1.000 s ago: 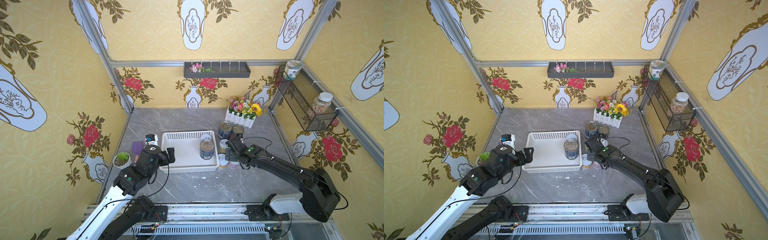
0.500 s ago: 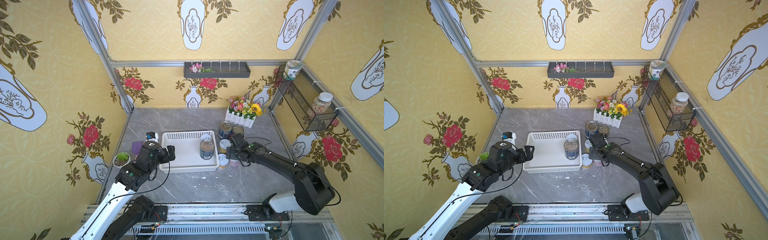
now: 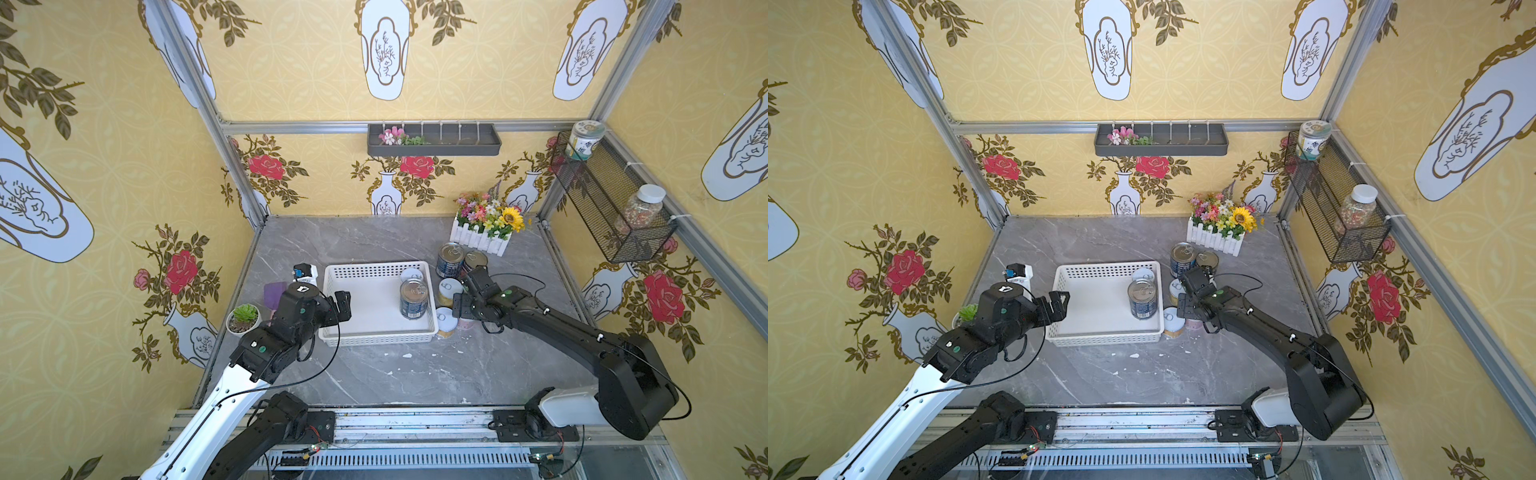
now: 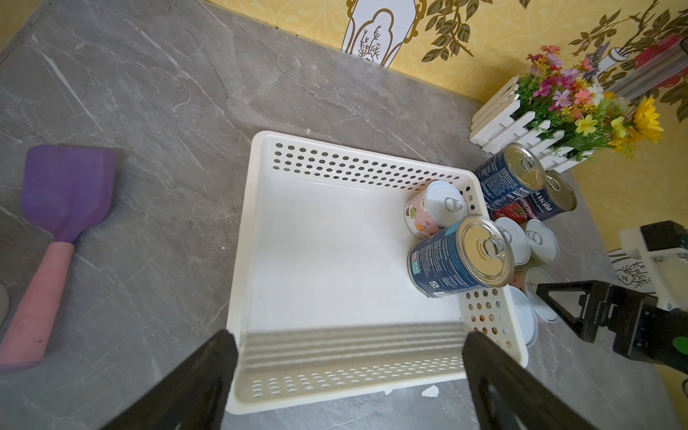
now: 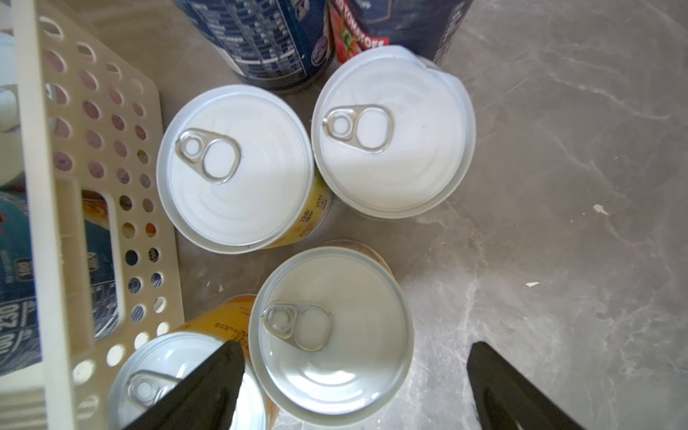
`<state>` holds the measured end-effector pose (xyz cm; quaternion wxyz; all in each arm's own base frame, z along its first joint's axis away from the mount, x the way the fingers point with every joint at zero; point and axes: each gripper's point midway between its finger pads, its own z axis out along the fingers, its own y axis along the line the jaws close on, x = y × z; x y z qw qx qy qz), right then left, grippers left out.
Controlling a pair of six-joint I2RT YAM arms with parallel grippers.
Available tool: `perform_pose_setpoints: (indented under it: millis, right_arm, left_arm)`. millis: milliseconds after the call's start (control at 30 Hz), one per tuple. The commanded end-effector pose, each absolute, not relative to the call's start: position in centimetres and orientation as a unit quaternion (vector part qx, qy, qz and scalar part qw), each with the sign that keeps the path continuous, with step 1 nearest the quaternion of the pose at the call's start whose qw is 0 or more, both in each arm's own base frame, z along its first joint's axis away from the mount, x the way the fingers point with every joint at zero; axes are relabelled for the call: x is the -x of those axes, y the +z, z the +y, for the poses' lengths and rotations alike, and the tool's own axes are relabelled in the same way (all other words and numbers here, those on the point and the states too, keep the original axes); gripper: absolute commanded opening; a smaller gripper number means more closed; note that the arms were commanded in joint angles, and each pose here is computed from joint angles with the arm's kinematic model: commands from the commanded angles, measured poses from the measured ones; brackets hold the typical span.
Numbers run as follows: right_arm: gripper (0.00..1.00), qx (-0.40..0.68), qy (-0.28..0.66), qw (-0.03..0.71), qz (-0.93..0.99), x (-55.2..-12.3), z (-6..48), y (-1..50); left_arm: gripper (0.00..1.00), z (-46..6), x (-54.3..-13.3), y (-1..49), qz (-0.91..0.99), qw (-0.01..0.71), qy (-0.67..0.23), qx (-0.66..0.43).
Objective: Put the canned food in the basket
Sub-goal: Pick up the canned food from the center of the board.
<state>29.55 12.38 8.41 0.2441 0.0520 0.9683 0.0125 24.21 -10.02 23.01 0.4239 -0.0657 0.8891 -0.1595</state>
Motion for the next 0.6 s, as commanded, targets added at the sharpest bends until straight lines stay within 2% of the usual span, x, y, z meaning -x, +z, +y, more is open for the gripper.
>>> perform_pose_setpoints:
  millis: [0, 400, 567]
  right_arm:
    - [0.97, -0.05, 0.011, 0.241, 0.969, -30.0, 12.7, 8.1]
    - [0.99, -0.047, -0.007, 0.22, 0.974, -30.5, 12.9, 6.4]
    - [0.94, -0.045, -0.015, 0.214, 0.976, -30.5, 12.8, 5.9]
  left_arm:
    - [1.0, -10.0, -24.3, 23.0, 0.887, 0.428, -0.159, 0.066]
    - [1.0, -9.9, -24.3, 23.2, 0.886, 0.43, -0.161, 0.066]
    - [1.0, -9.9, -24.3, 23.2, 0.886, 0.43, -0.161, 0.066]
